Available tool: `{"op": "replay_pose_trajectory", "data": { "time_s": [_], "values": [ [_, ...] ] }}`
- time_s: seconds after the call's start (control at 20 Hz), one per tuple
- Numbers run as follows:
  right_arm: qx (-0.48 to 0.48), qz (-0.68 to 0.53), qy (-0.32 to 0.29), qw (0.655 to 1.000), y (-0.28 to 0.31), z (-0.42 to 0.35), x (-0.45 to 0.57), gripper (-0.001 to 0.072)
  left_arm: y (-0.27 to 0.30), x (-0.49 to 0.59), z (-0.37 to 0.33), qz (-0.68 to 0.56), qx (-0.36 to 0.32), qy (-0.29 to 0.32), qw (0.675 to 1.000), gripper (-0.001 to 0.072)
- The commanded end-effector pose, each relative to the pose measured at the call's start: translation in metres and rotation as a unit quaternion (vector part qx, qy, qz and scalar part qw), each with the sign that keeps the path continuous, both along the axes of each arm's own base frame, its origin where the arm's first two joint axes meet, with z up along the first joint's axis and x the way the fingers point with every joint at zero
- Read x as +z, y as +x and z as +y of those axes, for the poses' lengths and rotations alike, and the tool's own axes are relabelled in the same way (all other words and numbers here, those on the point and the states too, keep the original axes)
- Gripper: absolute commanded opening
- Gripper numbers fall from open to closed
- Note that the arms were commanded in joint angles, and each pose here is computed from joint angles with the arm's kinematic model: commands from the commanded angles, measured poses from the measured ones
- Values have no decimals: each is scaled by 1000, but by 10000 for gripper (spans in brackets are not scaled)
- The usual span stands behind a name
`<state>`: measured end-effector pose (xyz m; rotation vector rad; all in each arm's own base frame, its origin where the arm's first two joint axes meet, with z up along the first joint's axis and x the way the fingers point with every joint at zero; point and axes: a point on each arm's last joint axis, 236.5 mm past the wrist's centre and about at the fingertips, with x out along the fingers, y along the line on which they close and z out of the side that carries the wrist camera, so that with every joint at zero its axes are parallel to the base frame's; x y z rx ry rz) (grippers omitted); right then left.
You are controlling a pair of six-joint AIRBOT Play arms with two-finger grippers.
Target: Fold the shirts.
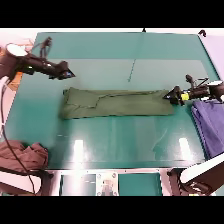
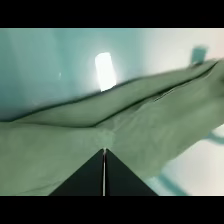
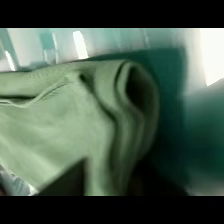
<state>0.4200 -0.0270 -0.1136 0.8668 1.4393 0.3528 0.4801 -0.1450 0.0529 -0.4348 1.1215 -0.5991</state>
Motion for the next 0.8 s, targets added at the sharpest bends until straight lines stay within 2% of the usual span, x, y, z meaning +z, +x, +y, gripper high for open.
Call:
{"op": "replay_pose_trajectory", "data": {
  "time_s": [0.0,0.05,0.2,0.35,0.5,0.75],
  "values": [
    [21,-17,3,1000,8,15,-7,63,-5,-20,-44,-23,-36,75,996,19],
    [24,-26,6,999,14,15,2,17,-6,-26,-60,-31,-46,94,994,19],
    [54,-63,6,997,23,14,51,17,-24,-62,-122,-38,-97,132,986,19],
    [84,-126,20,988,27,26,130,16,-51,-101,-193,-43,-154,134,978,19],
    [122,-171,46,977,7,55,214,17,-67,-127,-249,-44,-197,131,971,19],
    [155,-199,32,967,-27,95,278,17,-72,-134,-304,-55,-240,121,962,19]
  ]
}}
